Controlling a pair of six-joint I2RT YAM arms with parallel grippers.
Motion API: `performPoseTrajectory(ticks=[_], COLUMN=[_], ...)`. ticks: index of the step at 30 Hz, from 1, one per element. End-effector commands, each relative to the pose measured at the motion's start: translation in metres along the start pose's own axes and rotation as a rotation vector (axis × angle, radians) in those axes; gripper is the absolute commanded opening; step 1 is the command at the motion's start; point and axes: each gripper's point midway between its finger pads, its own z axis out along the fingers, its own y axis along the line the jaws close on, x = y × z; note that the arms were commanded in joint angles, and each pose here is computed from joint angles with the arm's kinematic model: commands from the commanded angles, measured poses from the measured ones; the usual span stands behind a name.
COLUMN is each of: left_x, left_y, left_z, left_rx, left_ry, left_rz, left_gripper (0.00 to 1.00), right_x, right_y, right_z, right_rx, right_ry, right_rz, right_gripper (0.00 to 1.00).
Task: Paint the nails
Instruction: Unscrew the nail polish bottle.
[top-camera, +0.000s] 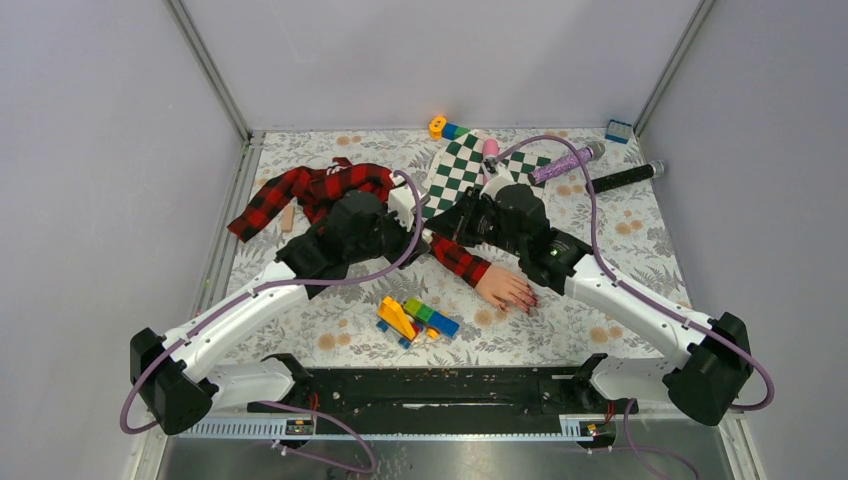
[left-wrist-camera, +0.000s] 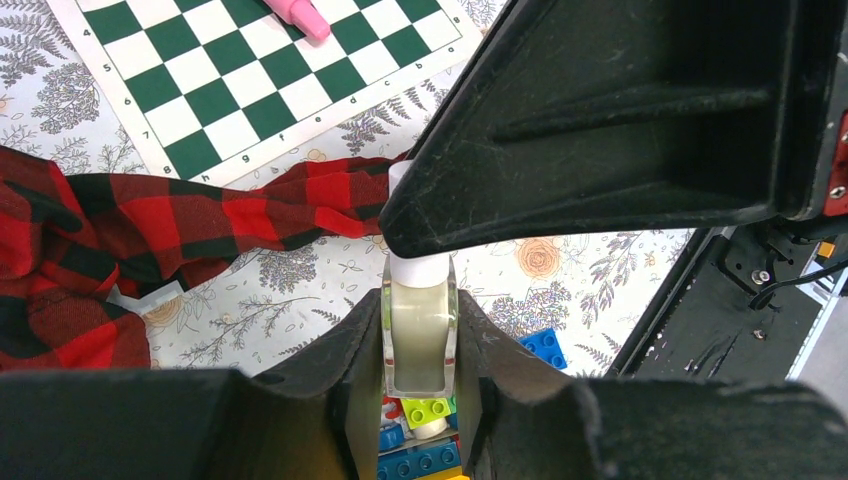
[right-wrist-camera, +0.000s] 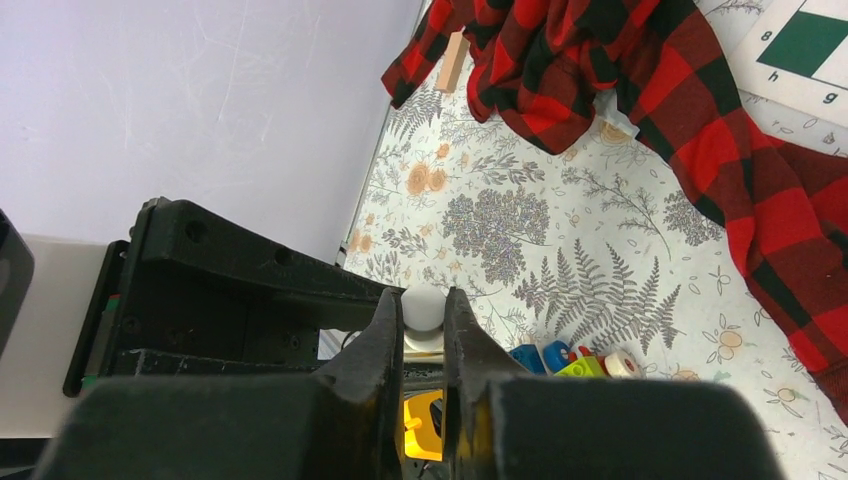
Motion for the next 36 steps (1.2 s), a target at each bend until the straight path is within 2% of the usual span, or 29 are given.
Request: performPoseTrajectory(ticks=[1, 11, 18, 28, 36], left_x=[-0.022, -0.032, -0.042, -0.052, -0.059], left_y=[-0.011, -0.053, -0.084, -0.106, -0.110], left_z=[-0.003, -0.014, -0.032, -0.057, -0.075], left_rx=[0.052, 0.293, 0.488, 0.684, 0.750], left_ry=[-0.071, -0.089, -0.112, -0.161, -0.219], left_rz=[0.026, 0.022, 0.019, 0.029, 0.054], left_gripper=[0.00, 0.00, 0.00, 0.00, 0.00], right_x=[-0.010, -0.016, -0.011, 0.005, 0.015], right_y=[0.032, 0.043, 0.067, 0.097, 0.111], right_z=[-0.006, -0.030, -0.047, -0.076, -0.091], right_rx=[-0.101, -0.160, -0.297, -0.509, -0.619], right_ry=[-0.019, -0.050, -0.022, 0.039, 0.072], right_rz=[-0.014, -0.176, -0.307, -0.443, -0.473], right_gripper=[0.00, 0.00, 0.00, 0.00, 0.00])
